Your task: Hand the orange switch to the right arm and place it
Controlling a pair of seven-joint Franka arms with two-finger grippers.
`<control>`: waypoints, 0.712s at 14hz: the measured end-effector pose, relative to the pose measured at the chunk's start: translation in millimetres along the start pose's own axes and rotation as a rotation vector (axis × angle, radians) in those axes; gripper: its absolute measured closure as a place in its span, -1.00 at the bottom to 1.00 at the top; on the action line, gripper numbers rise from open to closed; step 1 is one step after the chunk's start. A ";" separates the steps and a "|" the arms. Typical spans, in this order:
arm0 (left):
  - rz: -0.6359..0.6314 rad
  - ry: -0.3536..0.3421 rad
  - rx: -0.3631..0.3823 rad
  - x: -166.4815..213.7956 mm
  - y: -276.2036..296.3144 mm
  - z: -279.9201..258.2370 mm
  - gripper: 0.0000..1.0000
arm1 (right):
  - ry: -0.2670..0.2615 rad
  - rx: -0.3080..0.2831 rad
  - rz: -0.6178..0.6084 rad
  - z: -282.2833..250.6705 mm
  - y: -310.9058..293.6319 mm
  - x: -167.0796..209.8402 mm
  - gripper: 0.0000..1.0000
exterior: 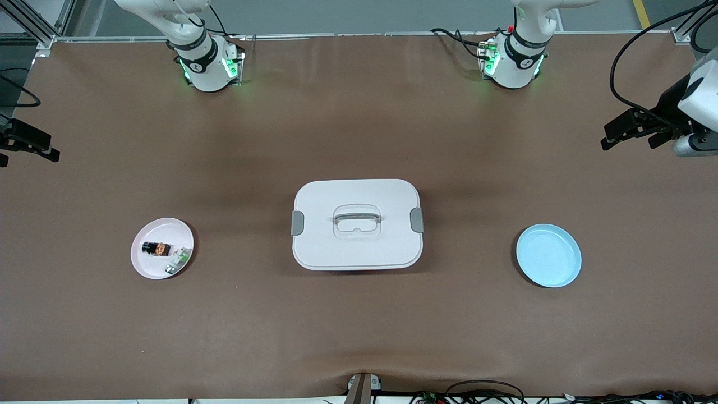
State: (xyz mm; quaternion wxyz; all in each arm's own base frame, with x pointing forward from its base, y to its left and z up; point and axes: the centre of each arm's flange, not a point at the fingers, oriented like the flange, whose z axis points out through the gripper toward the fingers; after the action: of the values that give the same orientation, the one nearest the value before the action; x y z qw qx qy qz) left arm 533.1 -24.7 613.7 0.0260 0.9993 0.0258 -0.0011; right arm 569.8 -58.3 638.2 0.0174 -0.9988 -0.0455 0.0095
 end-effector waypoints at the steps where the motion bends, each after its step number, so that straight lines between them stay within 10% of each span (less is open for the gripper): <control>1: 0.001 -0.009 0.001 -1.2 0.4 -0.5 -1.00 | -0.001 0.000 -0.008 0.4 -4.5 0.9 -1.00; 10: 0.029 -0.020 0.029 4.2 -0.7 -3.0 -1.00 | -0.008 -0.012 -0.017 1.0 -10.1 1.4 -1.00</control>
State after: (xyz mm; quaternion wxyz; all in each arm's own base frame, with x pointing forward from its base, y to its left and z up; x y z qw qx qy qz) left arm 537.3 -23.6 616.6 0.0118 0.9998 0.0112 -0.0108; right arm 570.3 -48.0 637.5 0.0111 -0.9984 -0.0543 0.0130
